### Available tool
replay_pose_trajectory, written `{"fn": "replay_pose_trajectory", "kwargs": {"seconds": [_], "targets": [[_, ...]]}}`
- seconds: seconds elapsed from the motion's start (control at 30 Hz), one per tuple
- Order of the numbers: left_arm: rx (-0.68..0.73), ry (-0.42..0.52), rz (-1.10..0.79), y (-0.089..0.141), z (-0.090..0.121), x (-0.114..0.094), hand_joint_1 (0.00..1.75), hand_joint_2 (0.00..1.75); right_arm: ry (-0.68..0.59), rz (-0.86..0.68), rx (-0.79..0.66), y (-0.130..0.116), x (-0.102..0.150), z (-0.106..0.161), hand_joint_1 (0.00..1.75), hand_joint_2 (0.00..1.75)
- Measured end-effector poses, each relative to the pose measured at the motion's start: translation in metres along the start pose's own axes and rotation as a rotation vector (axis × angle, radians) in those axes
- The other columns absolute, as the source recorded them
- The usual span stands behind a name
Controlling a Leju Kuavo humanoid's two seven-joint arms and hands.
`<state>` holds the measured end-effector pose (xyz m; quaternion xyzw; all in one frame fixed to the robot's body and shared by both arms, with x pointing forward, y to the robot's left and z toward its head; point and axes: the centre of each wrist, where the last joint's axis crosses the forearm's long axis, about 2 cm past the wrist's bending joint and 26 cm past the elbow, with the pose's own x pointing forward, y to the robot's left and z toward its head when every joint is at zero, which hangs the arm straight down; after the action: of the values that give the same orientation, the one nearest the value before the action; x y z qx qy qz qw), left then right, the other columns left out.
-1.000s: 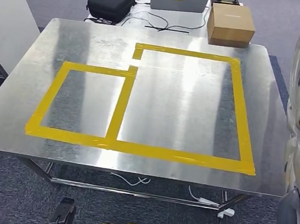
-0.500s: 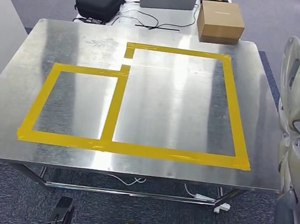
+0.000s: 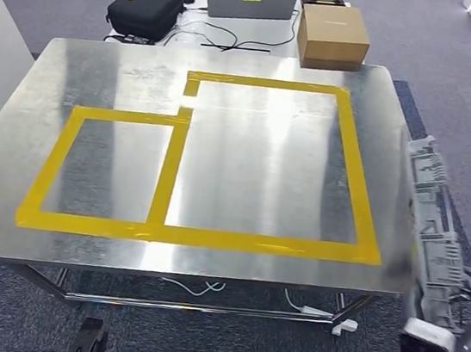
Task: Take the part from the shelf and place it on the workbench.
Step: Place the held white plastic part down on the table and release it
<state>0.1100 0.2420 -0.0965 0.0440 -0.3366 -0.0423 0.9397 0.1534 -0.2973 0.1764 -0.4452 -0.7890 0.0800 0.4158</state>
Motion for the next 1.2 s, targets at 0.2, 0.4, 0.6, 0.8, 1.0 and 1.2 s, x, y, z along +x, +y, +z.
{"fn": "replay_pose_trajectory", "kwargs": {"seconds": [0.2,0.4,0.6,0.8,1.0,1.2], "targets": [[-0.038,0.01,0.016,0.001,-0.001,0.001,0.0,0.0,0.009,0.182,0.213,0.032,-0.041,-0.015,1.75,1.75],[-0.056,0.024,0.017,0.001,-0.001,0.002,0.0,0.0,0.015,0.22,0.321,0.067,-0.053,-0.028,1.75,1.75],[-0.066,0.029,0.001,0.0,-0.003,0.007,0.0,0.0,-0.068,0.222,0.409,0.107,-0.04,-0.048,1.75,1.75],[-0.071,0.021,-0.013,0.0,-0.006,0.012,0.0,0.0,-0.169,0.198,0.455,0.132,-0.017,-0.063,1.75,1.75],[-0.071,0.022,-0.014,0.001,-0.006,0.012,0.0,0.0,-0.193,0.19,0.487,0.141,-0.012,-0.061,1.75,1.75],[-0.071,0.021,-0.016,0.0,-0.006,0.013,0.0,0.0,-0.203,0.198,0.49,0.143,-0.012,-0.064,1.75,1.75]]}}
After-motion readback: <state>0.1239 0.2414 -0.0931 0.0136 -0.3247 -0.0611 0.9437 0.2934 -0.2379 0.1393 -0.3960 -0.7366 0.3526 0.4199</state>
